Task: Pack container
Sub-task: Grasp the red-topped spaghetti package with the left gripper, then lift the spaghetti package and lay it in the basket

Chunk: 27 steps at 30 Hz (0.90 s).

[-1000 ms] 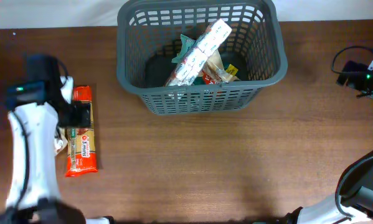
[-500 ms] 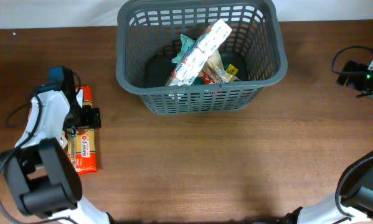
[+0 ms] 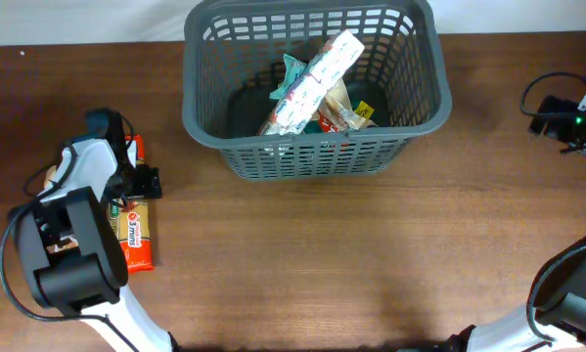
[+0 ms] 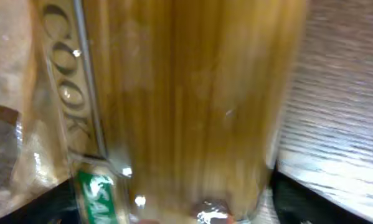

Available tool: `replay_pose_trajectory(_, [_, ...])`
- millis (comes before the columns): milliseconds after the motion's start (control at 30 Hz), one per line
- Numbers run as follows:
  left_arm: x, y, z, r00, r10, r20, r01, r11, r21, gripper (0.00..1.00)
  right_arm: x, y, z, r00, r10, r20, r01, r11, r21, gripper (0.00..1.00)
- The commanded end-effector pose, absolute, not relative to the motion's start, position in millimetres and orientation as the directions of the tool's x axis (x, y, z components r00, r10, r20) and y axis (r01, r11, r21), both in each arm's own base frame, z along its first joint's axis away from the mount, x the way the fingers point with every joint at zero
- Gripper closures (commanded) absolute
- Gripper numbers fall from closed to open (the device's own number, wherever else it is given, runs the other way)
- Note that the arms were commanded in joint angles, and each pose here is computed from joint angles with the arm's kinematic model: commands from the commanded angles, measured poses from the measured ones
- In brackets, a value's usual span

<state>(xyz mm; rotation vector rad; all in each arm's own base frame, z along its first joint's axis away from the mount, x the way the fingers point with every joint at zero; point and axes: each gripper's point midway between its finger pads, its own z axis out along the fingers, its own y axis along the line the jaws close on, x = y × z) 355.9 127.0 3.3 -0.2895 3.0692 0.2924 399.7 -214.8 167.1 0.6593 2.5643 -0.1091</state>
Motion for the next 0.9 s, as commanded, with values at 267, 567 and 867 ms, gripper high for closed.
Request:
replay_pose_trajectory(267, [358, 131, 8, -0.981, -0.195, 0.004, -0.191, 0.965, 0.178, 0.98, 398, -213, 177, -0.75, 0.438, -0.496, 0.479, 0.876, 0.049, 0.01])
replay_pose_trajectory(567, [436, 140, 214, -0.91, -0.144, -0.388, -0.231, 0.954, 0.189, 0.98, 398, -213, 177, -0.75, 0.438, -0.496, 0.479, 0.876, 0.049, 0.01])
replay_pose_trajectory(867, [458, 23, 449, -0.462, 0.347, -0.816, 0.18, 0.938, 0.297, 0.98, 398, -213, 177, -0.75, 0.438, -0.496, 0.479, 0.876, 0.049, 0.01])
